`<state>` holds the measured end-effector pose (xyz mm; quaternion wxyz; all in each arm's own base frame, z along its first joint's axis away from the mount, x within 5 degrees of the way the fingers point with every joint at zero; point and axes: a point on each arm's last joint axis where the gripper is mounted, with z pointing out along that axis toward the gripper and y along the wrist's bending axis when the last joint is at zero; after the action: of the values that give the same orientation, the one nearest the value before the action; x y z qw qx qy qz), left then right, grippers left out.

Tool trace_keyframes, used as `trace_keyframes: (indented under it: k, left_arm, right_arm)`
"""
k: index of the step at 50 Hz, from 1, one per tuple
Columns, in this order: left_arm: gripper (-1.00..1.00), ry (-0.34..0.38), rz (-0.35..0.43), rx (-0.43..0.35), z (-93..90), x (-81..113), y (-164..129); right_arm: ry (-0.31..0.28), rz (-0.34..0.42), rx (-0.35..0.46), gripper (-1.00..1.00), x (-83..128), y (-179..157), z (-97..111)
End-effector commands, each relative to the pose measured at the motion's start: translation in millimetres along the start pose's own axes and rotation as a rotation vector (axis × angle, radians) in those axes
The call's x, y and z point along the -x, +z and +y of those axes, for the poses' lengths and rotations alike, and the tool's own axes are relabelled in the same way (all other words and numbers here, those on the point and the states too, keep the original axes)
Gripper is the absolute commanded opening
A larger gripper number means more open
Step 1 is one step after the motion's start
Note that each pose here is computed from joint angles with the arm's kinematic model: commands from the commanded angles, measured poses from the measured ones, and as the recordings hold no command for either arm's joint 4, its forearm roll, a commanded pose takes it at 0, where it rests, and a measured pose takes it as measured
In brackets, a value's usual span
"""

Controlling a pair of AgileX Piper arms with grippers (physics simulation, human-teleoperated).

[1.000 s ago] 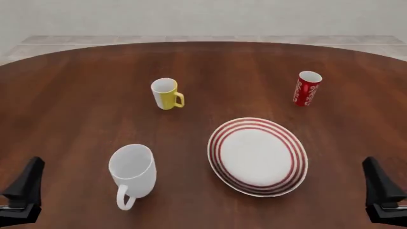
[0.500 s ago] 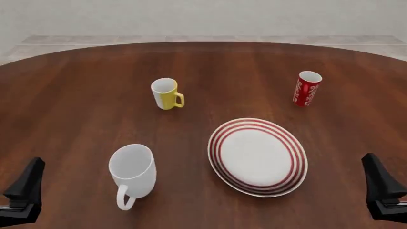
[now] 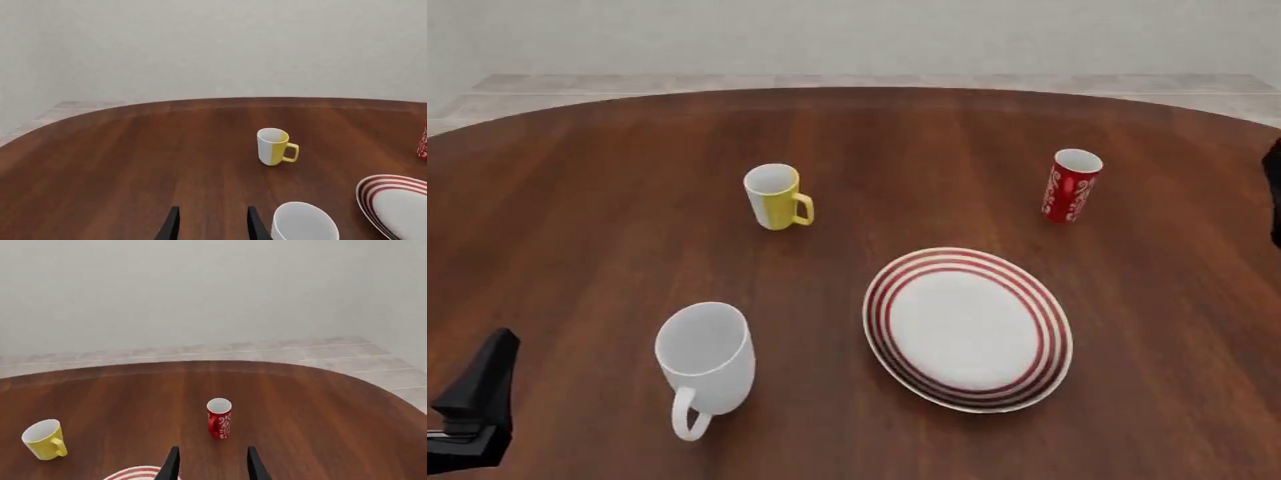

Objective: Pick up the red mug and put it on the plate

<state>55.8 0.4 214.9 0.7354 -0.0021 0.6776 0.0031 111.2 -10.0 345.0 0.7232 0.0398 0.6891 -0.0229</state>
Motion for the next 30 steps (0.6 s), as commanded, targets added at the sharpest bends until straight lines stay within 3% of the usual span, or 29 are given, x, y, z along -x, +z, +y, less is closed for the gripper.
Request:
trace_keyframes:
  k: [1,2,3,7,12,15,19,27,30]
  left_arm:
    - [1.0,0.003,-0.003,-0.001,0.0,3.5,-0.3]
    - [1.0,0.003,-0.003,0.0,0.0,3.8,-0.4]
    - [1.0,0.003,-0.004,0.001,0.1,5.0,-0.4]
    - [1.0,0.002,-0.005,0.002,0.1,7.5,-0.7]
    - [1.0,0.004,-0.007,0.0,0.0,9.6,-0.9]
    - [1.0,0.005,-0.008,0.001,0.1,10.1,-1.0]
    - [1.0,0.007,-0.011,0.001,0.1,11.4,-1.2]
    - [1.0,0.012,-0.012,0.002,0.1,14.4,-1.7]
    - [1.0,0.012,-0.012,0.001,0.0,14.3,-1.7]
  right_arm:
    - [0.1,-0.081,-0.057,1.0,62.6,15.4,-6.2]
    - [0.053,-0.038,0.001,1.0,62.4,31.6,1.5]
    - [0.154,0.033,-0.042,1.0,55.2,52.2,-4.8]
    - [0.201,0.026,-0.101,1.0,63.0,59.1,-14.6]
    - [0.216,0.038,-0.095,1.0,71.7,74.3,-14.5]
    - [0.258,0.062,-0.112,1.0,71.4,88.9,-18.1]
    - [0.261,0.067,-0.127,1.0,68.0,97.0,-21.8]
    - [0.243,0.191,-0.161,1.0,39.0,136.4,-31.5]
    - [0.243,0.202,-0.161,1.0,32.0,141.3,-32.0]
